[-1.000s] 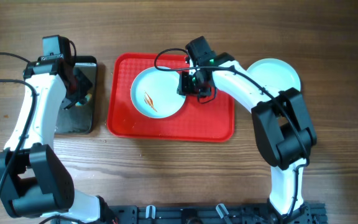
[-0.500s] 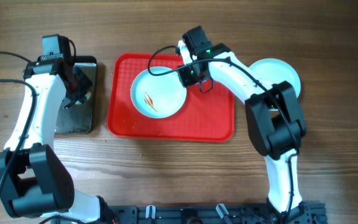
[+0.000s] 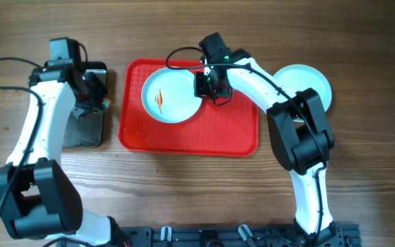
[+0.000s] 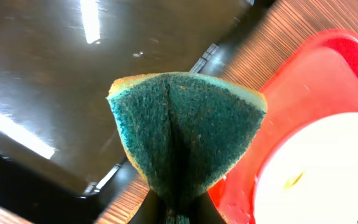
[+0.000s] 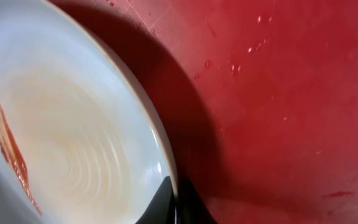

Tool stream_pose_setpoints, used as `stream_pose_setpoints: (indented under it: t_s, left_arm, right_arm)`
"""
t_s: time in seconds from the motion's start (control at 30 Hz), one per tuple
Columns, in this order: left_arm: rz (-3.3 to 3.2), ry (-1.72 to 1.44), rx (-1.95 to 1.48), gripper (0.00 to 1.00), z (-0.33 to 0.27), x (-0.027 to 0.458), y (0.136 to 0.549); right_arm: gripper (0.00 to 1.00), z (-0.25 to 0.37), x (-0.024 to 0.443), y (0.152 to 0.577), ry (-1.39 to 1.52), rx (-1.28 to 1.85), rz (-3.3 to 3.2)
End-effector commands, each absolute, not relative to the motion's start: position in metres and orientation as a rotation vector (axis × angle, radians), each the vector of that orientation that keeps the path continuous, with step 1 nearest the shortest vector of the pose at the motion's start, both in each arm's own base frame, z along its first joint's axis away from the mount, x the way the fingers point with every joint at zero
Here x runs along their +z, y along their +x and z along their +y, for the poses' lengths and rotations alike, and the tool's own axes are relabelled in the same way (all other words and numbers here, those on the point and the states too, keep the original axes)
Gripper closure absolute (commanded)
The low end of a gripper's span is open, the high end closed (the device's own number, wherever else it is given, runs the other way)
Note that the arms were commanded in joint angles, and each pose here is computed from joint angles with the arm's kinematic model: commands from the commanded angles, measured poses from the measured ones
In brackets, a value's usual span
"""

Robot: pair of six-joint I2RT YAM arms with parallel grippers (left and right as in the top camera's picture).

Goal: Clean dirty plates on tray and stack at the side

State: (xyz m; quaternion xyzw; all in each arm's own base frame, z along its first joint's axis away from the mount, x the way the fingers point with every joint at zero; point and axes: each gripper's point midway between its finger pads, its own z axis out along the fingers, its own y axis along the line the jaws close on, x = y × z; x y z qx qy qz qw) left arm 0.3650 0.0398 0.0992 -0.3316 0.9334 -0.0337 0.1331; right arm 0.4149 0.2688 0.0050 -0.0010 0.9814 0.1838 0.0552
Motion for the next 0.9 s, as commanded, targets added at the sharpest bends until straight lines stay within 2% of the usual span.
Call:
stream_pose_setpoints:
  t_s: [0.0, 0.17, 0.4, 0.87]
  left_arm:
    - [2.741, -0.748, -0.181, 0.96, 0.002, 0.104, 0.372]
    - [2.724, -0.437, -0.280, 0.96, -0.045, 0.092, 0.387]
    - [2.722, -0.184, -0.363, 0.96, -0.084, 0.066, 0.397]
    - [2.647, -0.118, -0.437, 0.96, -0.106, 0.032, 0.433]
  right_arm:
    - [0.96, 0.270, -0.011, 0.404, 0.100, 0.590, 3.053]
    - [0.96, 0.268, -0.012, 0.400, 0.099, 0.578, 3.072]
    - [0.96, 0.268, -0.012, 0.400, 0.098, 0.577, 3.072]
    - [0.96, 0.269, -0.012, 0.402, 0.064, 0.577, 3.060]
